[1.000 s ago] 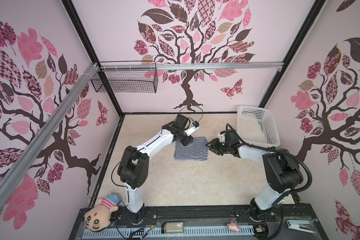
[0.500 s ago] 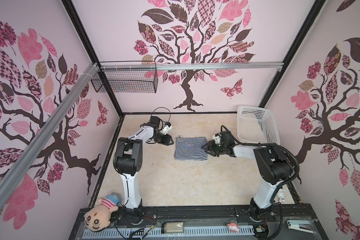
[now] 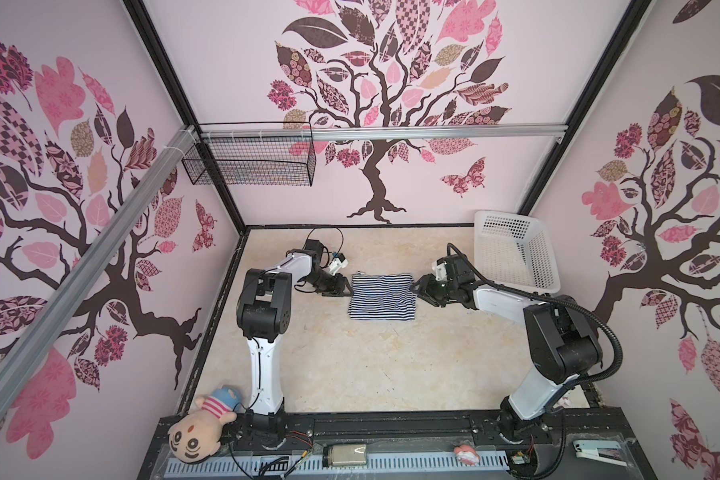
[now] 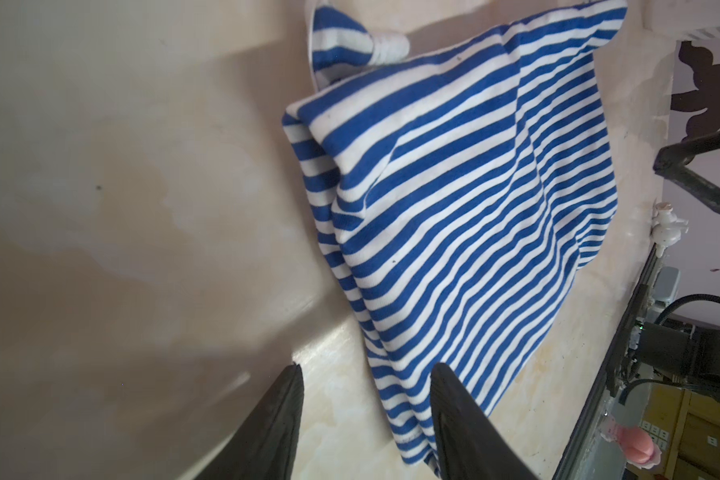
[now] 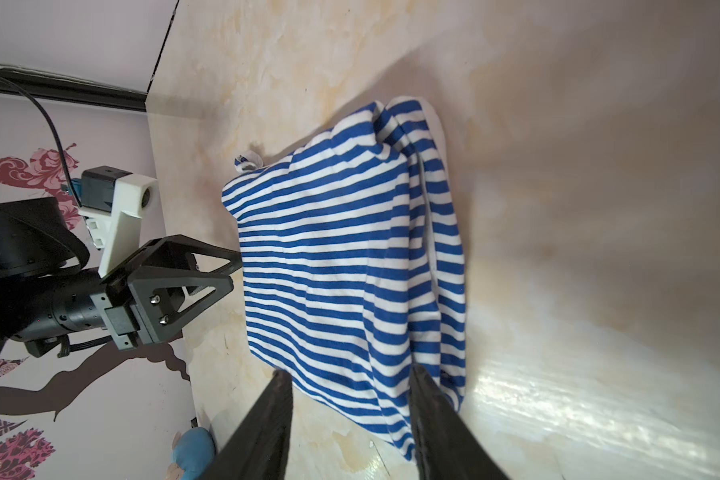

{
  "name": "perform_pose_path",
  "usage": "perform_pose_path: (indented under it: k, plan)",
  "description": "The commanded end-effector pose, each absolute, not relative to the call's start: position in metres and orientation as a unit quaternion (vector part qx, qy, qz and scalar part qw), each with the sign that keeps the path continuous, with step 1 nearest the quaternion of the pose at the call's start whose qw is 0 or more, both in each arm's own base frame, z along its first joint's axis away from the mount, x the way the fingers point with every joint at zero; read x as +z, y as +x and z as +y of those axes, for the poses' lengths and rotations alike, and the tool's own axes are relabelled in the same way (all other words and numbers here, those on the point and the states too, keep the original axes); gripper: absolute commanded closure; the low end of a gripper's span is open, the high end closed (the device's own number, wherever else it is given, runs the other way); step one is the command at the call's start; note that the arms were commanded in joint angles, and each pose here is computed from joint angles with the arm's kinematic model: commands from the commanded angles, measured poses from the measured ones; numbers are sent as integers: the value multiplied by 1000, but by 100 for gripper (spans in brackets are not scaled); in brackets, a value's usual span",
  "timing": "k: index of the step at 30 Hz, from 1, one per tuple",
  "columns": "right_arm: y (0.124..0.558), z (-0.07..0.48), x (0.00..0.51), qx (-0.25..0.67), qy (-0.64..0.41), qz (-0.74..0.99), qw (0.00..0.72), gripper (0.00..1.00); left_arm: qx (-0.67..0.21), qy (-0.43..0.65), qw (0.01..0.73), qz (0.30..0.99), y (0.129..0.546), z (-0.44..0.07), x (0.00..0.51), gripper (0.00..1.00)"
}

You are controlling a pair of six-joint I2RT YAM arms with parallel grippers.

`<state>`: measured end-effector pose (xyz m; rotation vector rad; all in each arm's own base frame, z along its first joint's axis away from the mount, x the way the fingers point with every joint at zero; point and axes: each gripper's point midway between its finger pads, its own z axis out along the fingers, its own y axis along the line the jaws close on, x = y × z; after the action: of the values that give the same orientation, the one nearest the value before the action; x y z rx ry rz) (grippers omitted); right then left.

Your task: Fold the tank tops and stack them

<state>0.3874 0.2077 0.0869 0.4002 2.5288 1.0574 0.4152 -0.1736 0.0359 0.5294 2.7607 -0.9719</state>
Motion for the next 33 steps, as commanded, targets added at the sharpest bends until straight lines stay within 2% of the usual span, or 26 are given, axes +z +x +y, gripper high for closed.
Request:
perform_pose_path:
  k: [1, 13, 20, 33]
  plan:
    - [388, 219, 93, 394, 124, 893, 177, 52, -318, 182, 75, 927, 411, -179, 30, 46]
    - [388, 228, 101, 405, 116, 889, 180, 53, -342, 186, 52, 920, 401, -199, 23, 48]
    - [386, 225, 102, 399, 119, 891, 182, 53, -369, 167, 43, 913, 406, -203, 22, 64]
    - [384, 223, 106, 395, 117, 892, 186, 53, -347, 153, 72, 923, 427, -179, 28, 92]
